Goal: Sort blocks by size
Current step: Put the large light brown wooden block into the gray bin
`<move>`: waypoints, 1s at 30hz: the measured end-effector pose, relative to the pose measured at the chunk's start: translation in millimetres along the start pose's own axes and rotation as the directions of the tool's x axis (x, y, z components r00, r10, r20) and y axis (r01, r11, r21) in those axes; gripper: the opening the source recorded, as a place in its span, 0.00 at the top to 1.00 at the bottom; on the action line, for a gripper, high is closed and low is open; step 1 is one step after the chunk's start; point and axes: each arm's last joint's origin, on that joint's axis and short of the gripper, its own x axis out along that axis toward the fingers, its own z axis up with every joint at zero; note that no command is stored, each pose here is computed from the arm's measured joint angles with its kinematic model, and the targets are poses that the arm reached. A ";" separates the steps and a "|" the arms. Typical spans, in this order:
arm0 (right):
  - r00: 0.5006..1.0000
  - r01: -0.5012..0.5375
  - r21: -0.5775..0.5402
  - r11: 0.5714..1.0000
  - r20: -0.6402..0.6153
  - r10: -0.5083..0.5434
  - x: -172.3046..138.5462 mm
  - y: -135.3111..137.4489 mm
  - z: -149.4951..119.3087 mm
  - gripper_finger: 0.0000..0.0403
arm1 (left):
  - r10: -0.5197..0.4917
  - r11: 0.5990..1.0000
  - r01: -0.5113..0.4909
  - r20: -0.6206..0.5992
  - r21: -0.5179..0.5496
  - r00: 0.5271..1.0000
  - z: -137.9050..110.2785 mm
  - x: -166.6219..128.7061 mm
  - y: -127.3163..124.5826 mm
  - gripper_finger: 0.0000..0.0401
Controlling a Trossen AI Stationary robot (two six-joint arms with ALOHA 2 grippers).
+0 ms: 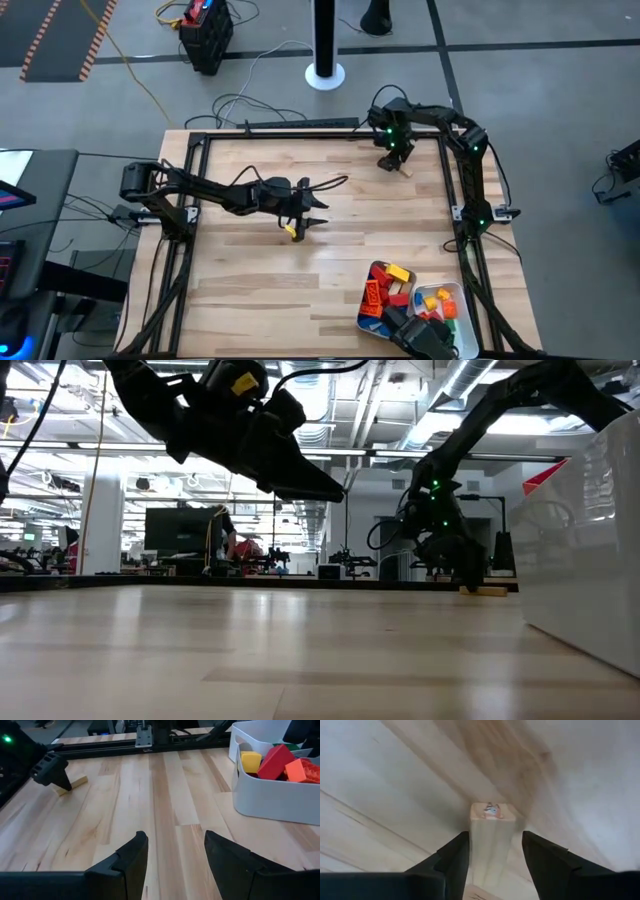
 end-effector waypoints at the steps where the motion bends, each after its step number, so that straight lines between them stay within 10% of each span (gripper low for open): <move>1: 1.000 0.002 -0.004 1.000 -0.001 -0.002 0.0 -0.1 0.0 0.47 | 0.000 1.000 0.000 0.002 0.000 1.000 0.1 0.0 0.0 0.53; 14: 0.999 0.028 -0.012 1.000 0.023 -0.028 1.8 -5.4 1.2 0.70 | 0.001 1.000 -0.001 0.000 -0.004 1.000 0.0 -0.1 0.5 0.53; 30: 0.999 0.036 -0.026 0.999 0.034 -0.036 -9.8 -6.6 3.5 0.69 | 0.018 0.999 -0.018 -0.004 -0.038 1.000 -1.1 -0.8 6.8 0.53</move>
